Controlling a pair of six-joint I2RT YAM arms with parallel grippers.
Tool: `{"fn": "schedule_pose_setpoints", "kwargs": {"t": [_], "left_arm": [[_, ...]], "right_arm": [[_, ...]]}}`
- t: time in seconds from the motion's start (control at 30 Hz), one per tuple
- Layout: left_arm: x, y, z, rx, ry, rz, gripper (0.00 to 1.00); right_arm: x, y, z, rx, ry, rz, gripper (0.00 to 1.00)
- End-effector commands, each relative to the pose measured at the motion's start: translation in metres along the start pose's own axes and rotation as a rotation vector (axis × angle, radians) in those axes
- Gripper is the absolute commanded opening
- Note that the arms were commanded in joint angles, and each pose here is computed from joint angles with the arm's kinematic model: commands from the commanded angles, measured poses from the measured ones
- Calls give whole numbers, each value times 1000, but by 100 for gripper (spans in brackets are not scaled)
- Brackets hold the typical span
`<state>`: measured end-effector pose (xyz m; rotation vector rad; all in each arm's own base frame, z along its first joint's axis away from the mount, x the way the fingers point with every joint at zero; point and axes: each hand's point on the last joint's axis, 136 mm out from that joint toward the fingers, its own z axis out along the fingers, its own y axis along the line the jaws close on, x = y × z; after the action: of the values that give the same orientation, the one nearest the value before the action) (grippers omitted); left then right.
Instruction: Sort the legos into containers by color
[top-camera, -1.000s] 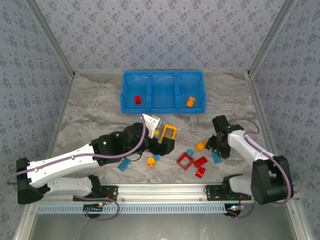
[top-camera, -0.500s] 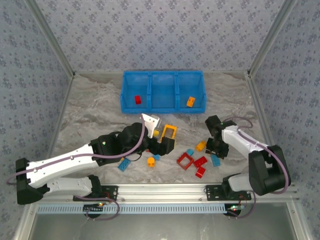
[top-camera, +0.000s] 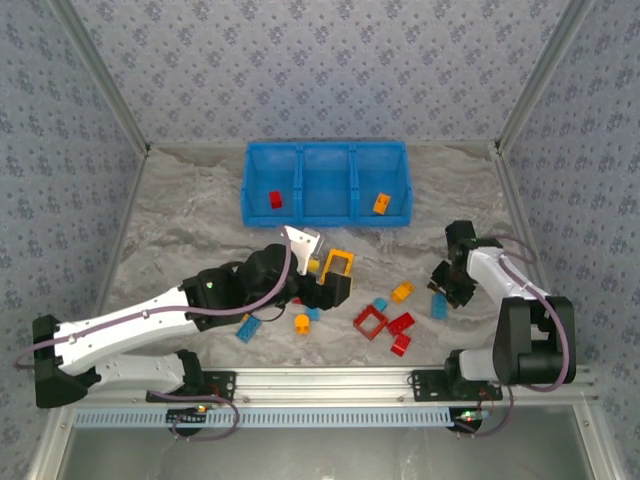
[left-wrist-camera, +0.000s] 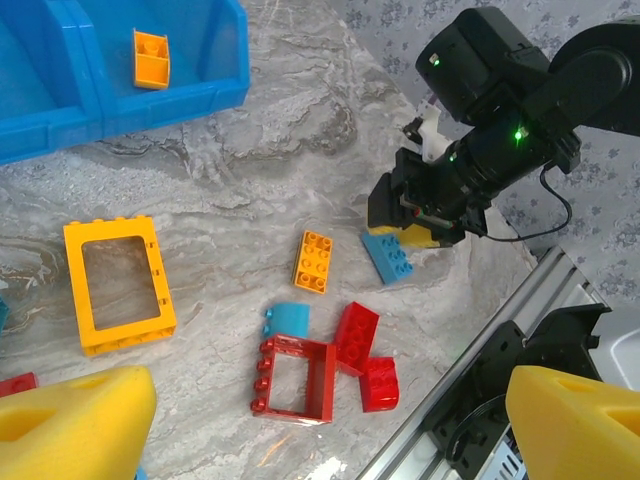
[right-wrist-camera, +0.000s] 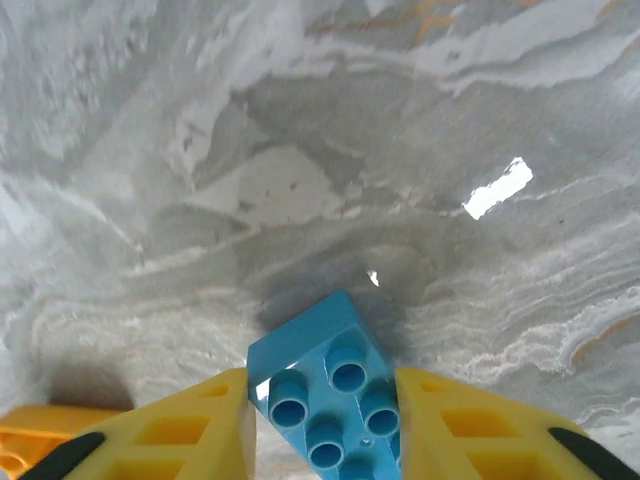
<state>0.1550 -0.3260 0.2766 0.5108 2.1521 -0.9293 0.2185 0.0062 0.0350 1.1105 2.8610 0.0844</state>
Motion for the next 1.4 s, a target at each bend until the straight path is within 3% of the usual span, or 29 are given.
{"fn": "schedule_pose_setpoints", "kwargs": {"t": [0.0, 0.2, 0.53, 0.77, 1.1, 1.37], "left_arm": [[-11, -13, -4, 37, -18, -14, 91], [-7, -9, -5, 36, -16, -25, 91], [-9, -12, -4, 45, -24, -21, 91], [-11, -15, -3, 55, -21, -22, 91], [5, -27, -4, 115, 19, -38, 90], [4, -29, -6, 115, 6, -33, 90]], "right_arm": [[-10, 9, -3, -32, -17, 26, 47], [-5, 2, -4, -5, -8, -19, 59], [23, -6, -4, 42, 20, -172, 64], [21, -10, 3, 104, 44, -233, 65], [23, 0, 14, 138, 85, -305, 59], [19, 10, 21, 103, 75, -276, 34]]}}
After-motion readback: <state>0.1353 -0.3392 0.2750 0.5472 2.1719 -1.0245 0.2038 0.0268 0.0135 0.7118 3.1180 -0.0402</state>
